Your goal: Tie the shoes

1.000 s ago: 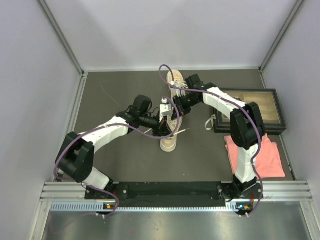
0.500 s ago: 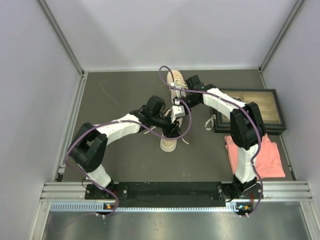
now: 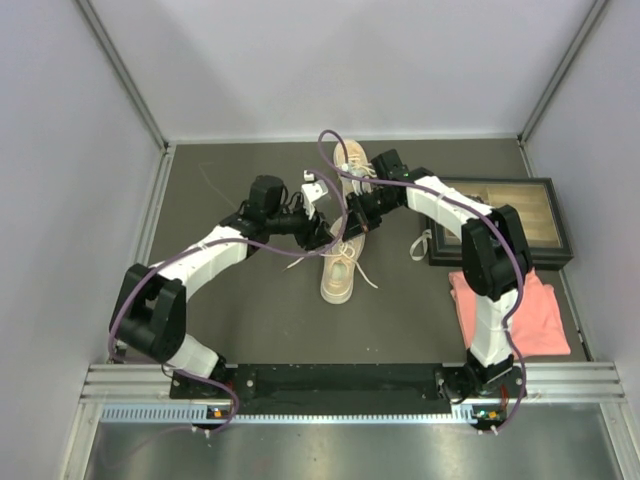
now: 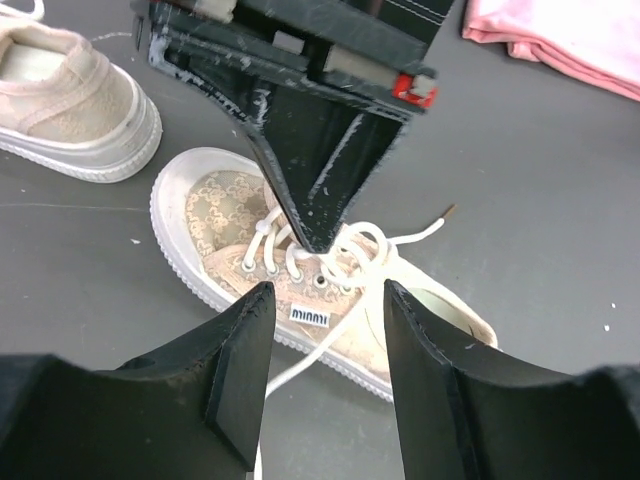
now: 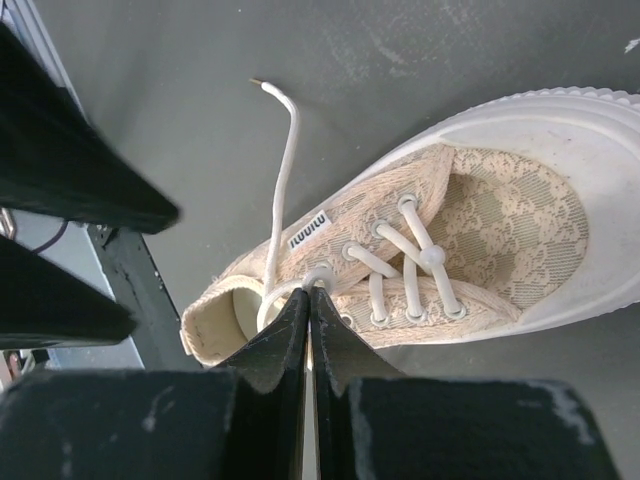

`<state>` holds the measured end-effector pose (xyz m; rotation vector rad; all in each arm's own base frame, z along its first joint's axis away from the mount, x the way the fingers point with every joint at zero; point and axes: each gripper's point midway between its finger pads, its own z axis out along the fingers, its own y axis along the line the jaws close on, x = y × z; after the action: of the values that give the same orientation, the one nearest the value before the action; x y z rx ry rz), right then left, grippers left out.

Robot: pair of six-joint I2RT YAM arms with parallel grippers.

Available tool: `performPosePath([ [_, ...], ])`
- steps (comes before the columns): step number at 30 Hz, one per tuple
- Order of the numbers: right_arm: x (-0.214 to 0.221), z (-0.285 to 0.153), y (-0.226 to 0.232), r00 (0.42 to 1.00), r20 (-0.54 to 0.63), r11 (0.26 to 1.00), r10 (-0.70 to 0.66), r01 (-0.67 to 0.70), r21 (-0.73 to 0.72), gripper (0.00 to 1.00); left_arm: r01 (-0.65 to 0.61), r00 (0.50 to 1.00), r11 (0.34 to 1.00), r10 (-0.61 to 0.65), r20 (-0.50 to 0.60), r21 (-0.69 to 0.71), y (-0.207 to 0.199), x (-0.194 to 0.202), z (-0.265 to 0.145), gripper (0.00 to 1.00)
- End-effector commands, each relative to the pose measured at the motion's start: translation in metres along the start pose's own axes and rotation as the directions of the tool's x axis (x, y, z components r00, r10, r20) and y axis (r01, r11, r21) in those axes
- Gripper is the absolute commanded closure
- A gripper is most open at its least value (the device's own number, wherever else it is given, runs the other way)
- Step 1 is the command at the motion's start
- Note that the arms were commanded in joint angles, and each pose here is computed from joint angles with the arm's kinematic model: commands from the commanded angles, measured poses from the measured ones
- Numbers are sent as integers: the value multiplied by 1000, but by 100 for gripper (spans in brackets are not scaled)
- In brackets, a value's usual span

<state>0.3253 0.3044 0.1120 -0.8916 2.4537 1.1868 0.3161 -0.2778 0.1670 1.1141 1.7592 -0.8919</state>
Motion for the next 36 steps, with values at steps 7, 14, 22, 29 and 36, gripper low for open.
performPosePath([
  [7, -27, -17, 35, 988, 88, 990, -128, 132, -43, 100, 41, 999, 998, -42, 25, 48, -1, 8, 15, 50],
  [14, -25, -17, 37, 986, 84, 988, -144, 148, -51, 100, 71, 997, 986, -70, -11, 151, -13, 25, 23, 39],
  [22, -23, -18, 36, 984, 81, 985, -160, 164, -46, 100, 59, 998, 979, -53, -33, 196, -5, 36, 38, 33],
  [29, -23, -19, 37, 982, 82, 984, -170, 174, -45, 100, -17, 1000, 966, 16, 5, 259, -3, 30, 43, 34],
  [36, -23, -18, 35, 983, 81, 984, -166, 170, -47, 100, -15, 1000, 952, 16, 1, 307, -4, 30, 47, 42],
])
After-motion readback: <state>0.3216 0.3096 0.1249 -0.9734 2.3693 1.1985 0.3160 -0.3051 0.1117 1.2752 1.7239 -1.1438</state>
